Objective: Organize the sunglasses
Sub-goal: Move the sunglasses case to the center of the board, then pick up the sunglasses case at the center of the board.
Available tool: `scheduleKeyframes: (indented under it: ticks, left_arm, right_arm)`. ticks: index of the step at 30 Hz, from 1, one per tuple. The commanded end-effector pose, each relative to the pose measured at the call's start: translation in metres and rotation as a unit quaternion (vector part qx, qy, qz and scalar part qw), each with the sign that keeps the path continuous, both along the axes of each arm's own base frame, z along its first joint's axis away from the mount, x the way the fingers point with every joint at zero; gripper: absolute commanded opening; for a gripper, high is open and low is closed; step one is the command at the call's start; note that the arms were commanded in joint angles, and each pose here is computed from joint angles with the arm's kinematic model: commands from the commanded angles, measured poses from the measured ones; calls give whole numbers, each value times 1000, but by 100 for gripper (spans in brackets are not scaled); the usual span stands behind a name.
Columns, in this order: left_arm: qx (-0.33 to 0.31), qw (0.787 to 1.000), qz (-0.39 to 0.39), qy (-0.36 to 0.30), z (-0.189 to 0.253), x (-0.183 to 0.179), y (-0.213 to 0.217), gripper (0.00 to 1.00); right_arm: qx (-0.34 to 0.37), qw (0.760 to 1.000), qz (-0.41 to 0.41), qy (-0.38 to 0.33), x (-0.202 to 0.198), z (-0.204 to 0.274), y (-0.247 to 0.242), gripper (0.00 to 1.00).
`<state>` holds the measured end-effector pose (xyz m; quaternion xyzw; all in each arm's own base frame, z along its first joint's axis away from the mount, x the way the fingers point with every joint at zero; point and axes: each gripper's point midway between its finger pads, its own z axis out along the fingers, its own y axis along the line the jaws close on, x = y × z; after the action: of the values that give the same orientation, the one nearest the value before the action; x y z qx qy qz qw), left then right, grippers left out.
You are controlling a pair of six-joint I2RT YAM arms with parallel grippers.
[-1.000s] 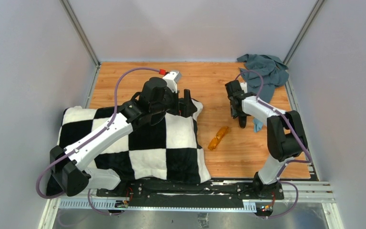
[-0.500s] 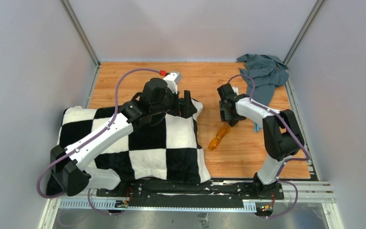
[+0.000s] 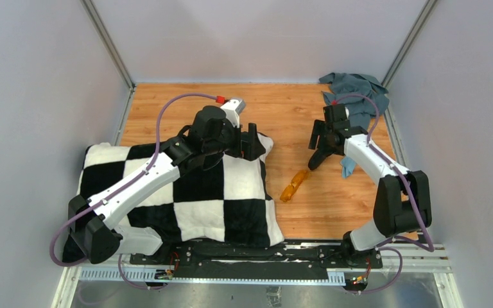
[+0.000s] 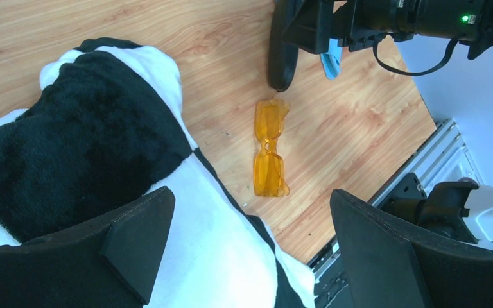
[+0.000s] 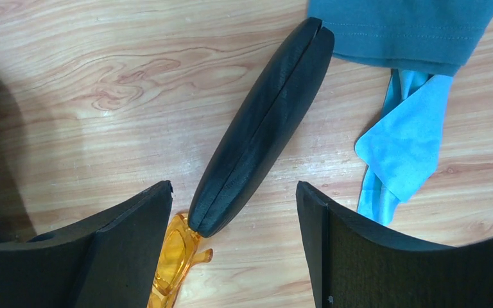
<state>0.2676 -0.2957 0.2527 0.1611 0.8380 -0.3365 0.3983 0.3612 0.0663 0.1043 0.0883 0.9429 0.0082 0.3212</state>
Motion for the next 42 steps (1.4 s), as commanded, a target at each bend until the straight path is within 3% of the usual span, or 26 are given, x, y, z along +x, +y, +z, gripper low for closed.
scheduleKeyframes:
  ticks: [1, 19, 30, 38, 42]
  left_arm:
    - [-1, 1000, -11, 3, -5, -1, -4, 100]
    - [0, 1000, -12, 5, -8, -4, -2, 100]
    - [-4, 1000, -16, 16, -13, -6, -5, 100]
    - [-8, 999, -20, 23, -16, -10, -5, 100]
    - [-7, 999, -22, 25, -17, -10, -6, 100]
  right_arm:
    - [37, 999, -24, 15, -7, -13, -4, 76]
    - [63, 992, -114, -5, -12, -20, -41, 75]
    - [121, 990, -70, 34, 4, -62, -11, 75]
    - [129, 990, -51, 32, 7, -61, -3, 76]
    - [112, 993, -14, 37, 6, -57, 0, 87]
